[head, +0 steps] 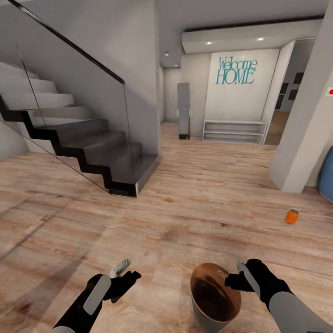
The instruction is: Put the three can of soda from the living room inside the tash can in the kitchen.
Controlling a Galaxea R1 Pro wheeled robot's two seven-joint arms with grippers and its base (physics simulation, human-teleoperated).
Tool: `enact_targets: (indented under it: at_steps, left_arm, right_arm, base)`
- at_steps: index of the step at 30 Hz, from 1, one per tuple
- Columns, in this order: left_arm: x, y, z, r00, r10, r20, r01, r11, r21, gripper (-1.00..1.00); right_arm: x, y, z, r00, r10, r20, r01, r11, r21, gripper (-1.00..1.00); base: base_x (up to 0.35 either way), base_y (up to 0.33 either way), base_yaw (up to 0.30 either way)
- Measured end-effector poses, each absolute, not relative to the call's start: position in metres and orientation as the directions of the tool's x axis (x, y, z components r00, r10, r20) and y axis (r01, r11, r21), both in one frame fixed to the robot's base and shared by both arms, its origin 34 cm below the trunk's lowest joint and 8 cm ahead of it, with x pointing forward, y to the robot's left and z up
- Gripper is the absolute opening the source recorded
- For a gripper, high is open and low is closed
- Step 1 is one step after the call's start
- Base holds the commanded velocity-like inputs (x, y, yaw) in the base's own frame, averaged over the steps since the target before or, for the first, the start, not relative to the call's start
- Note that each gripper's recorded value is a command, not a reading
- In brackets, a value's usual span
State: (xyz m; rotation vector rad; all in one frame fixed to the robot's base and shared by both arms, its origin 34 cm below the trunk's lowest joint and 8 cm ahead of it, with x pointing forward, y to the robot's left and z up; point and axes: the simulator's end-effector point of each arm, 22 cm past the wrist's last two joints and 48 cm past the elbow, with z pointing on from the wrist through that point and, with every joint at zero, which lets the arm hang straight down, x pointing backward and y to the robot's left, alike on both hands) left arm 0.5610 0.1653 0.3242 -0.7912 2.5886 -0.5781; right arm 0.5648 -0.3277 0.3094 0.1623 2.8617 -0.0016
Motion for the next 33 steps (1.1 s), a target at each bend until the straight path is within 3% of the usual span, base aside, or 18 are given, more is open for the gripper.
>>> enact_targets:
  at_steps: [33]
  left_arm:
    - [0.532, 0.161, 0.258, -0.802, -0.585, -0.12, -0.494, 0.763, -0.417, 1.0]
  right_arm:
    - [0.558, -0.329, 0.257, -0.977, 0.125, -0.17, 0.126, 0.992, 0.008, 1.0]
  base:
    - [0.0, 0.0, 0.0]
